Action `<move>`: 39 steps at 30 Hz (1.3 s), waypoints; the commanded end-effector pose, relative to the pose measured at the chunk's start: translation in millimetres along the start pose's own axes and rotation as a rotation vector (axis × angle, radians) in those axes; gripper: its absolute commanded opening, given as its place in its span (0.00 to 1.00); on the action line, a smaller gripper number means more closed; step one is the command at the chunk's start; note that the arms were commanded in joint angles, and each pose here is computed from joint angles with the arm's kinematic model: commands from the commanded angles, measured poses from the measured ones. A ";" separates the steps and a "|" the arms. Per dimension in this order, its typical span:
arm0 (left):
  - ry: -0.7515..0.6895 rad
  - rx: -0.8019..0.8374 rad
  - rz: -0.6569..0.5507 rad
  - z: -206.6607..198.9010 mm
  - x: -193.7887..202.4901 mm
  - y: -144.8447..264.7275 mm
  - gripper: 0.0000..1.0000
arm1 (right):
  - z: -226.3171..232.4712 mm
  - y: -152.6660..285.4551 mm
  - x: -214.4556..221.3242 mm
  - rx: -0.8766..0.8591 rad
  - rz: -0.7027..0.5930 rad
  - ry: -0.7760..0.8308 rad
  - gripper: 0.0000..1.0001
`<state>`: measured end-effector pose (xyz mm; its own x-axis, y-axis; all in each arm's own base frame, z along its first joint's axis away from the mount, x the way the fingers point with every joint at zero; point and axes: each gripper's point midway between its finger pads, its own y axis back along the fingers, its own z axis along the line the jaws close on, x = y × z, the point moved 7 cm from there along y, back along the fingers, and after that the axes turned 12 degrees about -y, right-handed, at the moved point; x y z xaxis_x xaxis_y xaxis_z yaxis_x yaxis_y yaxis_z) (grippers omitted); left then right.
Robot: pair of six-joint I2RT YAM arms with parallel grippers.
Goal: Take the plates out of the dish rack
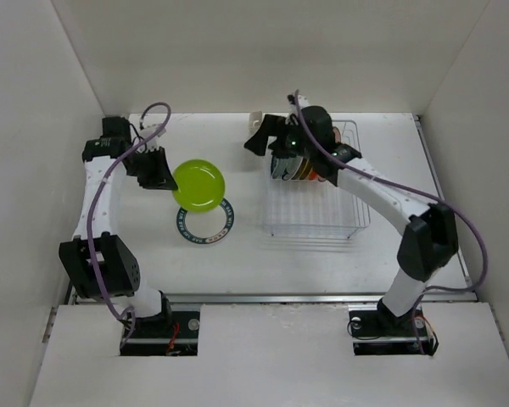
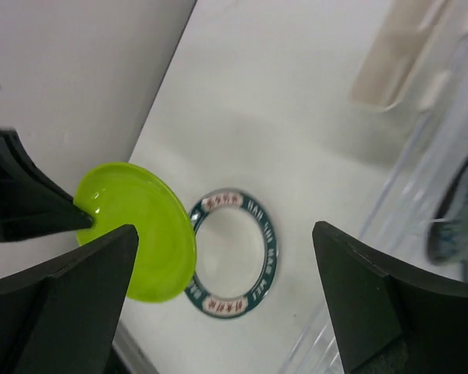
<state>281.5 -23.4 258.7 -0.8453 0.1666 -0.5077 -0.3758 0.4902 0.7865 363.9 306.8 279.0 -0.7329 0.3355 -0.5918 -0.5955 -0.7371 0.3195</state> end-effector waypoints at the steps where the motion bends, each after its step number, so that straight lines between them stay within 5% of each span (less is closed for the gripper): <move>1: 0.097 -0.122 -0.138 36.7 -17.1 8.7 0.00 | 29.4 52.8 -60.9 0.143 -0.335 0.011 0.99; 5: 0.206 -0.220 -0.209 82.0 -22.9 12.0 0.00 | -15.7 91.8 -95.1 0.508 -0.526 -0.028 0.99; 10: 0.292 -0.289 -0.169 119.1 -21.0 5.0 0.00 | -71.6 117.8 -113.0 0.798 -0.529 -0.055 0.99; 20: 0.459 -0.347 -0.097 193.2 4.2 -21.6 0.00 | -138.7 106.0 -114.2 0.903 -0.421 -0.090 0.91; 26: 0.527 -0.368 0.014 207.2 26.4 -37.2 0.00 | -156.2 95.5 -107.9 0.953 -0.397 -0.090 0.72; 29: 0.591 -0.358 0.041 209.9 33.8 -41.9 0.19 | -168.3 91.1 -105.3 0.977 -0.380 -0.097 0.63; 31: 0.592 -0.368 0.045 210.7 34.6 -41.6 0.23 | -173.4 88.5 -100.5 0.983 -0.354 -0.090 0.55; 36: 0.590 -0.380 0.070 208.3 41.0 -41.1 0.39 | -178.0 86.3 -98.2 0.994 -0.334 -0.073 0.14; 39: 0.565 -0.374 0.057 201.5 39.1 -33.4 0.44 | -169.8 100.2 -105.8 1.022 -0.376 -0.042 0.00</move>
<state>343.3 139.0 120.4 -0.9022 -0.3524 -0.2488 -0.3216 0.1651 0.9324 436.7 100.5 225.7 -0.5334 0.4233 -0.7323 -0.7198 0.2275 0.6558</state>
